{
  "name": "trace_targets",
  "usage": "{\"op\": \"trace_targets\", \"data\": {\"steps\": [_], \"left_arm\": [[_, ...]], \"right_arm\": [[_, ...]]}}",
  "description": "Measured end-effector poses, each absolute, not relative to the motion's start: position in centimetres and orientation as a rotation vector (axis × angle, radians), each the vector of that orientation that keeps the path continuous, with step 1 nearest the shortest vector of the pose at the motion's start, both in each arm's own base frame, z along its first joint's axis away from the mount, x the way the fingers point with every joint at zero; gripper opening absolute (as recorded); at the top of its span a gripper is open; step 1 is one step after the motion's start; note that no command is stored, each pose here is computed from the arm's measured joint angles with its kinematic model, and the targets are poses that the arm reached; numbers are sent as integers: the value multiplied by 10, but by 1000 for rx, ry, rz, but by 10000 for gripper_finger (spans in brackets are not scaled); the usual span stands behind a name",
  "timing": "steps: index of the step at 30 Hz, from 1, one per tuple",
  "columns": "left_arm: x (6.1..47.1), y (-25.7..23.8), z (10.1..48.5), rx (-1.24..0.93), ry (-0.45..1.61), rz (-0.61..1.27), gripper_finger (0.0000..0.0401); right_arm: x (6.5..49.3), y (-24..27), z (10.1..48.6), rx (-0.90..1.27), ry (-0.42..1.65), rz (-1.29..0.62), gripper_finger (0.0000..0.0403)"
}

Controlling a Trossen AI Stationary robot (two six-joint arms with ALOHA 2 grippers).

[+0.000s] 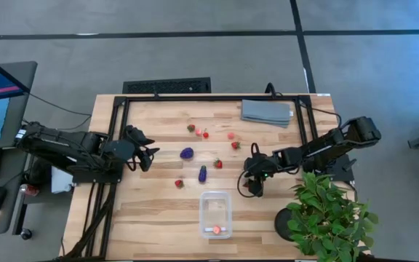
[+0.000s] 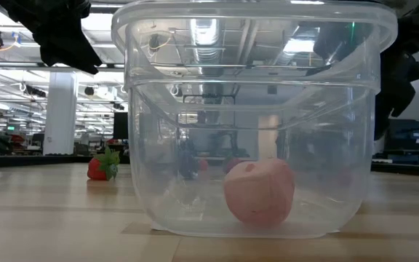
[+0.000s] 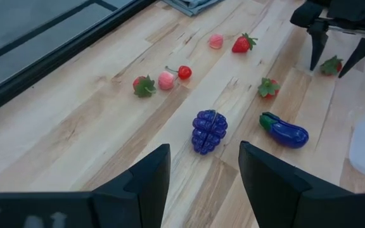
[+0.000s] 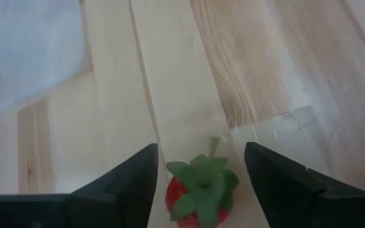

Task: Pick and placing Produce into tupperware
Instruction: Put the red strawberry into the transparent bin

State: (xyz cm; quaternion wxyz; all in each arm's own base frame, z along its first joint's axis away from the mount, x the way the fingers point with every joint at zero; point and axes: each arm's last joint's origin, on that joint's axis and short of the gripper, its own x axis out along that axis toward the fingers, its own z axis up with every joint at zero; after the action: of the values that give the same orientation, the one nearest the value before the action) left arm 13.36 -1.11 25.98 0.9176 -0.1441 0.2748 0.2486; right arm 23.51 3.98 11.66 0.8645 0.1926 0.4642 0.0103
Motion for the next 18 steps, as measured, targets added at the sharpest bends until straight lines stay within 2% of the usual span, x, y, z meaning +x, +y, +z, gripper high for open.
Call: {"op": "trace_targets", "data": {"steps": [18], "left_arm": [[134, -11, 260, -298, 567, 507, 177]], "right_arm": [[228, 40, 113, 396, 1074, 51, 265]]}}
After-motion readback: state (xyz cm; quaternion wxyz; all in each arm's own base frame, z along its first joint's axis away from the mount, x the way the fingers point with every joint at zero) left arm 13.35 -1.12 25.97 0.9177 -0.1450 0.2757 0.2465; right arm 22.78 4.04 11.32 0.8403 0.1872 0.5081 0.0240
